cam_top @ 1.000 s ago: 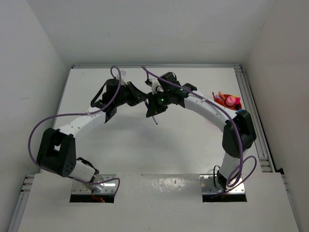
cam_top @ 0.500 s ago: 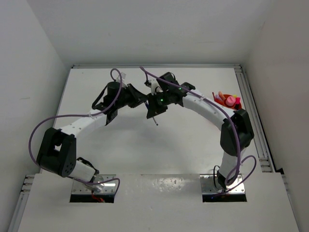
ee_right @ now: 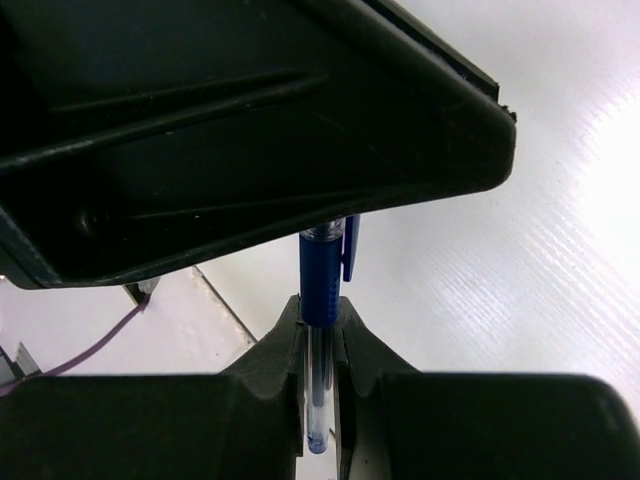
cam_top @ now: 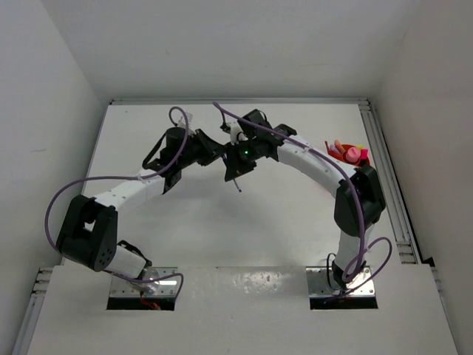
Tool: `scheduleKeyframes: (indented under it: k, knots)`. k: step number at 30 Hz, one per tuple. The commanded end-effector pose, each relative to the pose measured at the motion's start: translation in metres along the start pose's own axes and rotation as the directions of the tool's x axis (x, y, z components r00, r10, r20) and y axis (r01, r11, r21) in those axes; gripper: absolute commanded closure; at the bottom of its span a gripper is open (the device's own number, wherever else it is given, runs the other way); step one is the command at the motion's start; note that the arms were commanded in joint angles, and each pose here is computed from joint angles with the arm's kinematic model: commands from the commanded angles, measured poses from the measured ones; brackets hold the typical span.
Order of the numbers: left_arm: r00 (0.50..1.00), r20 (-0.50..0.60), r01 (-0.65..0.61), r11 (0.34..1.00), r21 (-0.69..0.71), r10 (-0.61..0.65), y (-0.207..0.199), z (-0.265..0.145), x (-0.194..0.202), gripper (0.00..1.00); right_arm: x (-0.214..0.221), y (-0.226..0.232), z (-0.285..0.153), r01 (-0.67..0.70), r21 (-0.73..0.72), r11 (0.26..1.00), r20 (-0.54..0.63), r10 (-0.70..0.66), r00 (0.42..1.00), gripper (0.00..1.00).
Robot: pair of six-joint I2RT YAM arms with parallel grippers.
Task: Sort the stationery into containers
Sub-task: Close the pen cap on the pen.
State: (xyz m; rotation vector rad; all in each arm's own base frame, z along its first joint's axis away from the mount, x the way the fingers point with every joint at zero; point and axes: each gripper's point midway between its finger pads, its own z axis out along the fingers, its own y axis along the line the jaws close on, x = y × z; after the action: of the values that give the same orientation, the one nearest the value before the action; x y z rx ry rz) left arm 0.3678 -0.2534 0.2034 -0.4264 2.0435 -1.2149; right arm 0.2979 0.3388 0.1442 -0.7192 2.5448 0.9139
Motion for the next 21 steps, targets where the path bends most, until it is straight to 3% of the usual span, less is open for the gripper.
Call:
scheduleKeyframes:
  k: [1, 5, 6, 8, 9, 10, 12, 13, 21]
  knots:
    - [0.943, -0.333, 0.037, 0.999, 0.039, -0.022, -0.011, -0.017, 0.094, 1.00, -0.132, 0.036, -0.041, 0.197, -0.027, 0.980, 0.450, -0.164, 0.878, 1.00]
    - [0.945, -0.328, 0.037, 0.999, 0.040, -0.022, -0.011, -0.015, 0.093, 1.00, -0.128, 0.038, -0.045, 0.207, -0.037, 0.978, 0.448, -0.169, 0.878, 1.00]
    - [0.946, -0.323, 0.036, 0.999, 0.036, -0.023, -0.011, -0.014, 0.091, 0.82, -0.124, 0.038, -0.042, 0.209, -0.048, 0.977, 0.437, -0.167, 0.884, 1.00]
    - [0.950, -0.311, 0.025, 0.999, 0.025, -0.016, -0.010, -0.013, 0.087, 0.62, -0.118, 0.042, -0.045, 0.217, -0.058, 0.974, 0.432, -0.171, 0.885, 1.00]
    - [0.955, -0.298, 0.013, 1.000, 0.028, -0.004, -0.015, -0.011, 0.082, 0.43, -0.115, 0.043, -0.045, 0.228, -0.061, 0.972, 0.425, -0.181, 0.887, 1.00]
    - [0.958, -0.285, 0.002, 1.000, 0.014, 0.002, -0.012, -0.010, 0.077, 0.34, -0.107, 0.043, -0.044, 0.232, -0.072, 0.970, 0.409, -0.184, 0.894, 1.00]
    - [0.968, -0.251, 0.000, 1.000, -0.018, -0.004, -0.005, -0.009, 0.060, 0.05, -0.100, 0.044, -0.050, 0.256, -0.064, 0.965, 0.406, -0.209, 0.890, 1.00]
    - [0.979, -0.206, -0.008, 1.000, -0.027, 0.002, -0.007, -0.009, 0.040, 0.00, -0.091, 0.041, -0.048, 0.255, -0.063, 0.965, 0.388, -0.212, 0.897, 1.00]
    - [0.998, 0.031, -0.056, 0.998, 0.020, 0.055, -0.033, -0.025, -0.071, 0.00, -0.047, 0.022, -0.064, 0.280, -0.030, 0.959, 0.326, -0.255, 0.910, 1.00]
